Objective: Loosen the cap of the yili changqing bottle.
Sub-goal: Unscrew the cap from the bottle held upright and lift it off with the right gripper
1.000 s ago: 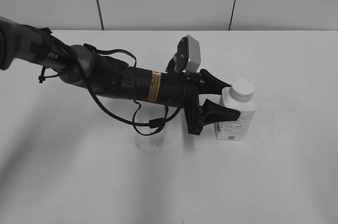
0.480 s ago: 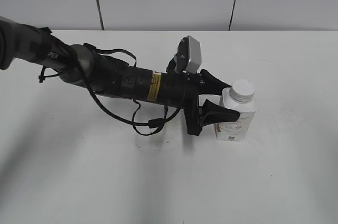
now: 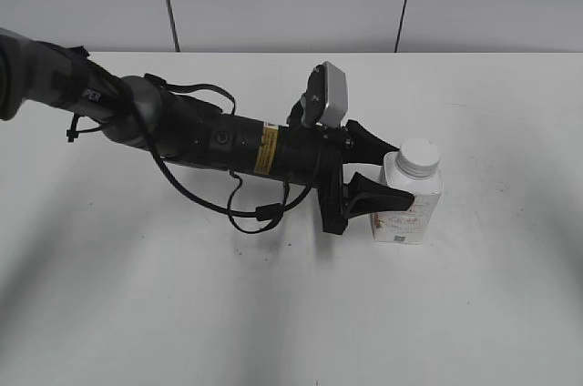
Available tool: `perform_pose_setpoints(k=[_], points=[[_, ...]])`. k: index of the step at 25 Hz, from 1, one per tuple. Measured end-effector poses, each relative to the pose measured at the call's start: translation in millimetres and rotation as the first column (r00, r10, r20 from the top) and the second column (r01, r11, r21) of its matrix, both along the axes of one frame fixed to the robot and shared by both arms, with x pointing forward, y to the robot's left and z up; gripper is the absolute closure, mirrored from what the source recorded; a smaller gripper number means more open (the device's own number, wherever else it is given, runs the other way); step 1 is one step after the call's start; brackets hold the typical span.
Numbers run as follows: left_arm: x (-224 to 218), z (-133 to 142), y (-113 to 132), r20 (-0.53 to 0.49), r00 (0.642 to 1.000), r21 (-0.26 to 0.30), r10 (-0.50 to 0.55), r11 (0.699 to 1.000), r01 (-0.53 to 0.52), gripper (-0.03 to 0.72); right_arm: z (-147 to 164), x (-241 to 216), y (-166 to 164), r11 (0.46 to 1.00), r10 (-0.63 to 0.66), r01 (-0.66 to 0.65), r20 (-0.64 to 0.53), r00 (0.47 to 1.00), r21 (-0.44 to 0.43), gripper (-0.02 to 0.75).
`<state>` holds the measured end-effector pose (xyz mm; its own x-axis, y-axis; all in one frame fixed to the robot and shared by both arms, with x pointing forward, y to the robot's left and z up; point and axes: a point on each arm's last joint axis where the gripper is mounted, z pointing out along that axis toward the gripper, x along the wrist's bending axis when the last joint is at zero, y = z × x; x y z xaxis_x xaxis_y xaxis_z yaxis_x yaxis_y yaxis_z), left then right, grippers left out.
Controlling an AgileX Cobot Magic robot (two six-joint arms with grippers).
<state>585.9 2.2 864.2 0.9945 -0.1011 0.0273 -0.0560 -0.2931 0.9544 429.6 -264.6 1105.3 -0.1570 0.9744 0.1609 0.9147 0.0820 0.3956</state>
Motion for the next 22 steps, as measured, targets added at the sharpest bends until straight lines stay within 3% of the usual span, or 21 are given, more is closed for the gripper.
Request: perform_pose_setpoints(k=[4, 8, 16, 22], points=[[0, 0, 0, 0.001, 1.0, 0.002, -0.003, 1.0, 0.003, 0.255, -15, 32, 3, 1.0, 0.004, -0.006, -0.13, 0.991, -0.011, 0.206], [0, 0, 0, 0.001, 1.0, 0.002, -0.004, 1.0, 0.004, 0.255, -26, 61, 6, 1.0, 0.004, -0.007, -0.188, 0.982, -0.016, 0.206], [0, 0, 0, 0.001, 1.0, 0.002, -0.004, 1.0, 0.004, 0.255, -29, 104, 13, 0.999, 0.019, -0.026, -0.196, 0.98, -0.031, 0.206], [0, 0, 0, 0.001, 1.0, 0.004, -0.002, 1.0, 0.002, 0.255, -28, 120, 57, 0.989, 0.112, -0.127, -0.181, 0.977, -0.074, 0.206]])
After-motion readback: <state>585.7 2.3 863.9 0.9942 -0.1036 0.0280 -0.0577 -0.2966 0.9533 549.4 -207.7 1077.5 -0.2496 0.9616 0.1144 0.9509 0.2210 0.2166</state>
